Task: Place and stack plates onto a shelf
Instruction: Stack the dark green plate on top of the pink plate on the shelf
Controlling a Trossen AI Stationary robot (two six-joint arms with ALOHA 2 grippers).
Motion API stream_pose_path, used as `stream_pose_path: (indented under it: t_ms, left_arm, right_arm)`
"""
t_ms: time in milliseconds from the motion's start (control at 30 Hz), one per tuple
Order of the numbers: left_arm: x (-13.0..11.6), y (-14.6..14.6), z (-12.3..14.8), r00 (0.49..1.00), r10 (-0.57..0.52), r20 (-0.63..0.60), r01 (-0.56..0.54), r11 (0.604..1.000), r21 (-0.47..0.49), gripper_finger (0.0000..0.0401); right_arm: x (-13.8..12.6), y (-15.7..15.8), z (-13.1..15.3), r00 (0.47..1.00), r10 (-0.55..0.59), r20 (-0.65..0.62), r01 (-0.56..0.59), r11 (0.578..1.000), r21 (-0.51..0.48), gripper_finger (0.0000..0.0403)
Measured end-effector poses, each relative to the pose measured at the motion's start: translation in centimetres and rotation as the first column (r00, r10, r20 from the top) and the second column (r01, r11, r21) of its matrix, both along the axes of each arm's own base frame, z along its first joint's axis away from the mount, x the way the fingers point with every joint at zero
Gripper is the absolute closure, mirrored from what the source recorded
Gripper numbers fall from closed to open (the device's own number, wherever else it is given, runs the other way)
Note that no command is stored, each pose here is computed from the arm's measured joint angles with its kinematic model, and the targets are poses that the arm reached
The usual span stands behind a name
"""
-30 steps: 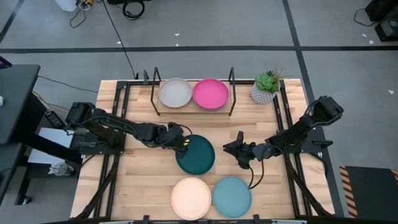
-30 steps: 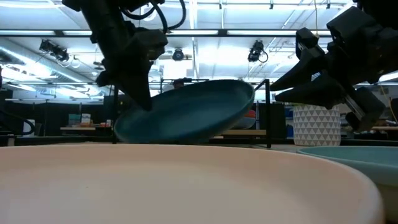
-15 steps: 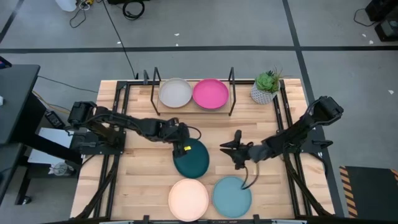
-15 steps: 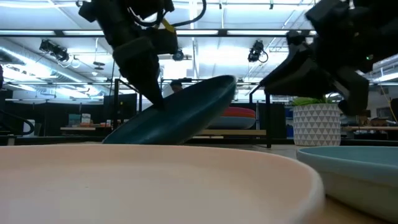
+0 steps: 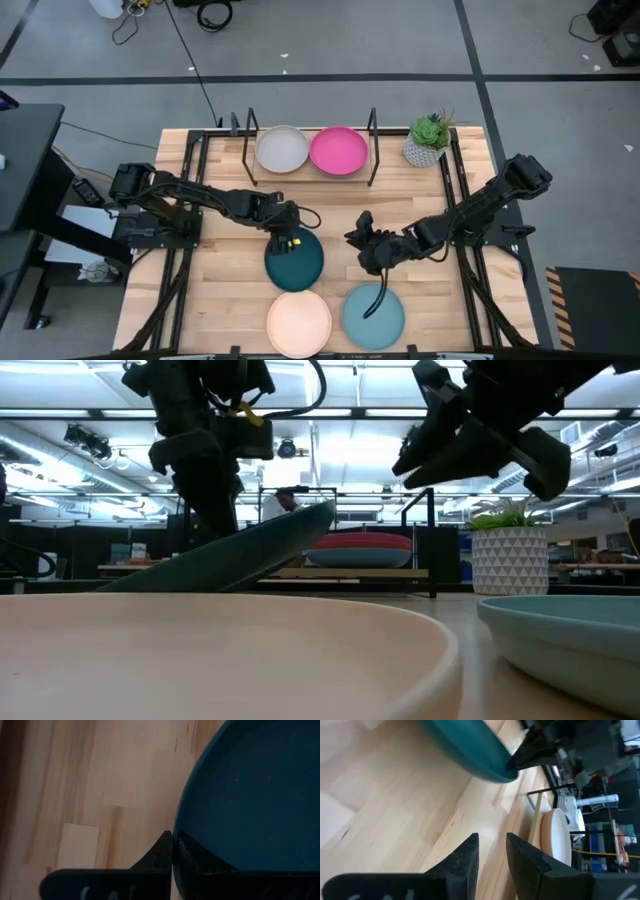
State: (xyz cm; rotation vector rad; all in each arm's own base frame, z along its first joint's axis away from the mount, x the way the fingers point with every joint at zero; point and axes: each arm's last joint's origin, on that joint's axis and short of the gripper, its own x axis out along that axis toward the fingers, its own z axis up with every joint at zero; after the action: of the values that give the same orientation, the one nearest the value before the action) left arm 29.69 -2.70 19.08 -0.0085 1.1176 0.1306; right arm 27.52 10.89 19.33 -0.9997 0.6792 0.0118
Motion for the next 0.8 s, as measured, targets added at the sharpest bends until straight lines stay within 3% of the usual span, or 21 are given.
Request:
stream_pose_path:
  t_ms: [133, 367, 533, 600, 800]
  left_arm:
    - [0.0, 0.2, 0.0, 1.0, 0.0, -0.004, 0.0, 1.0, -0.002, 0.0385]
    - [-0.1, -0.1, -0.6, 1.0, 0.003, 0.018, -0.002, 1.0, -0.01, 0.0385]
    - [-1.3, -0.2, -3.0, 0.999, 0.026, 0.029, -0.024, 0.996, -0.086, 0.0385]
    - [-1.6, 0.1, -2.6, 0.998, 0.038, 0.04, -0.034, 0.995, -0.097, 0.0385]
    - [-2.7, 1.5, -0.2, 0.992, 0.078, 0.097, -0.069, 0.994, -0.089, 0.0385]
  right_arm:
    - [-0.3, -0.3, -0.4, 0.999, -0.015, -0.048, 0.014, 1.0, -0.01, 0.0282]
    - [-0.3, -0.3, -0.5, 0.998, 0.012, -0.065, -0.011, 1.0, 0.015, 0.0218]
    - [-0.6, 0.1, -0.4, 0.998, -0.006, -0.055, 0.002, 0.997, -0.084, 0.018]
    - [-0.5, 0.3, -0.1, 0.998, 0.006, -0.069, -0.015, 0.992, -0.125, 0.0171]
    - [0.7, 0.3, 2.2, 0.993, 0.05, -0.102, -0.055, 0.998, -0.044, 0.0173]
